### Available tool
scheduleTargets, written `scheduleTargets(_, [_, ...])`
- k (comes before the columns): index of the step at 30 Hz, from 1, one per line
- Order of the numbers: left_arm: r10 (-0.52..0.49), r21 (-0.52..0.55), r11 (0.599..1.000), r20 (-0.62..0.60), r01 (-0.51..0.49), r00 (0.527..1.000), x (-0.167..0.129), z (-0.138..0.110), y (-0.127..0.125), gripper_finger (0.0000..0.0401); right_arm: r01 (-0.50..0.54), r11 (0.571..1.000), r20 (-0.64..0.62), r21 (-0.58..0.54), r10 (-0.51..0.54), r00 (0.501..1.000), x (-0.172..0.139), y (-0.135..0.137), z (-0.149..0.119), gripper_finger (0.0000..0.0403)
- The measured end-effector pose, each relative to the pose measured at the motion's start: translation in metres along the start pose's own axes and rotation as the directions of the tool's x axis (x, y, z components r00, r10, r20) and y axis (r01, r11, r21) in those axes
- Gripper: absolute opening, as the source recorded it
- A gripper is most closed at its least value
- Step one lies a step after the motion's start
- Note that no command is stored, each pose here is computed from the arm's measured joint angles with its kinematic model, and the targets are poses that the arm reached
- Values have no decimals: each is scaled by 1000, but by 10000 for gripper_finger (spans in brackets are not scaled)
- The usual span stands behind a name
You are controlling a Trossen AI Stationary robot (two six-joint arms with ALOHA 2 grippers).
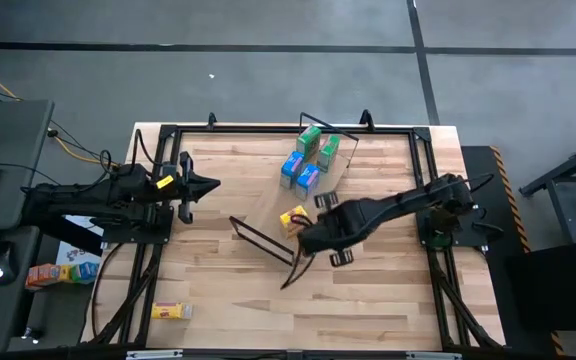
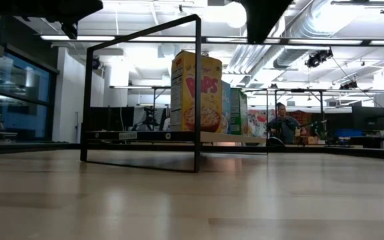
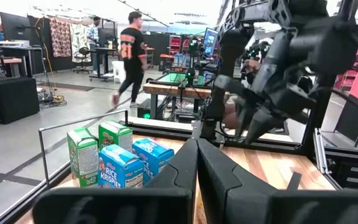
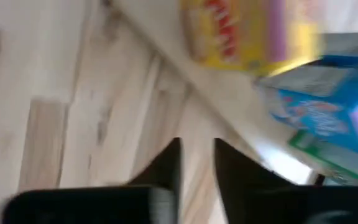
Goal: Stack cereal on shelf
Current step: Put the right yellow cereal box on the shelf
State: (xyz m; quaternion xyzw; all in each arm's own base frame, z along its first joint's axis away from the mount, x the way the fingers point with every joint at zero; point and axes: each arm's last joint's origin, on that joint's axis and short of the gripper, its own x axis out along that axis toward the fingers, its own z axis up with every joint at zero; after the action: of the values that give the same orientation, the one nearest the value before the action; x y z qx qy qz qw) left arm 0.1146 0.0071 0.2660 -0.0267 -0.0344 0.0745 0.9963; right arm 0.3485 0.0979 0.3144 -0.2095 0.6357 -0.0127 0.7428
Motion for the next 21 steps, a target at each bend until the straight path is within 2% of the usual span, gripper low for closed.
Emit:
scheduleTargets(3, [-2,0,1000,-4,2,1000,0,0,0,3,-52,997,-49,-48,50,998,17,12,-12,17])
scheduleTargets(6, [-3,1,1000,-5,3,1000,0,-1,0,3,-98,995,-59,-10,98,993,35,18,-33,20])
scheduleTargets(9, [-3,1,1000,-3,3,1000,0,0,0,3,-104,993,55,56,101,993,45,19,-57,17])
scheduleTargets(12, [-1,1,1000,0,1,1000,0,0,0,3,-122,982,282,143,78,956,54,18,-80,3])
scheduleTargets(14, [-1,0,1000,8,1,1000,0,1,0,3,-131,968,468,213,16,884,64,19,-91,5])
scheduleTargets(17, [-2,0,1000,12,2,1000,0,1,0,3,-162,952,689,260,-66,721,86,23,-103,1])
scheduleTargets(19, [-1,0,1000,12,1,1000,0,1,0,3,-154,953,769,262,-110,630,102,28,-109,2])
scheduleTargets(21, [-1,1,1000,12,1,1000,0,1,0,3,-120,954,799,275,-158,580,113,31,-113,1])
